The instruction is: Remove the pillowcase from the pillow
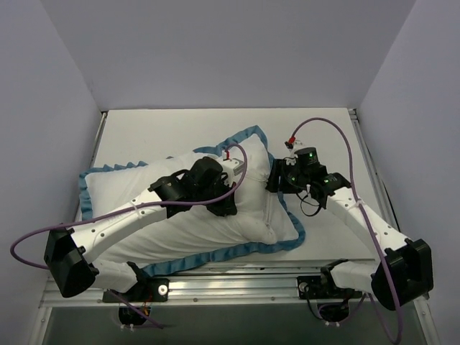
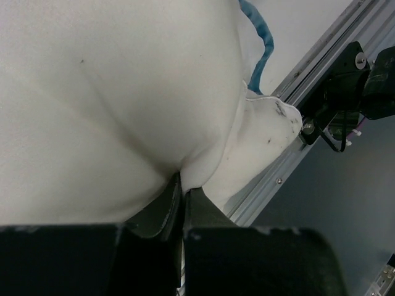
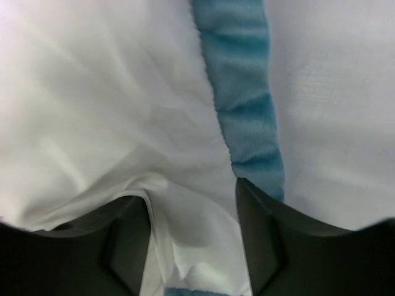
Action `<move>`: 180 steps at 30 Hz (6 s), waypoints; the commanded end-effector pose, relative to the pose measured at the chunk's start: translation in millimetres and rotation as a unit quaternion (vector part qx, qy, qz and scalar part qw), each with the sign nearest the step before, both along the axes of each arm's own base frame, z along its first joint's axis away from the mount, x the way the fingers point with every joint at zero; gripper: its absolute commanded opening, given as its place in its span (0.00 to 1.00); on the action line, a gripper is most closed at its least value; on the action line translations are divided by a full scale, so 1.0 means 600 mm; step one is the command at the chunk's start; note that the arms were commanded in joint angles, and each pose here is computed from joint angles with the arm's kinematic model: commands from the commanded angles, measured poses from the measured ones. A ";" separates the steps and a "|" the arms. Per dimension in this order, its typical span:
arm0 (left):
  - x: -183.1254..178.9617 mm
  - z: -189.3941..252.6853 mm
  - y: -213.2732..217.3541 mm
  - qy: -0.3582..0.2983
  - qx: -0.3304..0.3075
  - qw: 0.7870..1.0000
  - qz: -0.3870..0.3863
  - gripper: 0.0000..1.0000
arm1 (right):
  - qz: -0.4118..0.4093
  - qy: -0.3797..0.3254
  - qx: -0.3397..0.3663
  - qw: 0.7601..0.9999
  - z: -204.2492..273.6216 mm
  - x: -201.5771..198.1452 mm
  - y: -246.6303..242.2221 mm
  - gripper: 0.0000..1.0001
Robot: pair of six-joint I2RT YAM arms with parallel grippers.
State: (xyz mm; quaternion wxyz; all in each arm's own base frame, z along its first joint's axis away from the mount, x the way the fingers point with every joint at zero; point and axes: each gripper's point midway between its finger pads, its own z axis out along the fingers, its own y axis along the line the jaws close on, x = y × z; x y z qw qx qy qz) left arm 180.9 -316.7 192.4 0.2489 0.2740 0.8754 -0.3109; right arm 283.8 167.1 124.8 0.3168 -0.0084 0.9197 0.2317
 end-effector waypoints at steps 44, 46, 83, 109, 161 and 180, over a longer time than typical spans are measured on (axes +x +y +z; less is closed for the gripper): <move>-0.055 0.016 0.124 -0.021 -0.008 0.995 0.096 0.02 | -0.213 -0.016 -0.101 0.972 -0.010 0.237 -0.160 0.00; -0.044 0.032 0.125 -0.043 -0.024 0.993 0.109 0.02 | -0.181 -0.010 -0.065 0.981 -0.019 0.233 -0.129 0.00; 0.087 -0.070 0.269 0.008 0.010 0.896 0.444 0.97 | 0.151 -0.027 0.039 0.987 0.045 -0.111 0.152 1.00; 0.140 -0.046 0.197 -0.006 -0.082 0.933 0.350 0.93 | 0.090 -0.065 -0.085 0.990 -0.020 -0.051 0.233 0.03; 0.277 -0.151 0.234 0.022 -0.049 0.891 0.451 0.56 | 0.344 -0.204 0.100 0.911 0.367 -0.255 0.166 0.76; 0.246 -0.047 0.164 0.042 -0.121 0.921 0.368 0.95 | 0.026 0.017 -0.043 0.999 0.054 -0.017 -0.010 0.86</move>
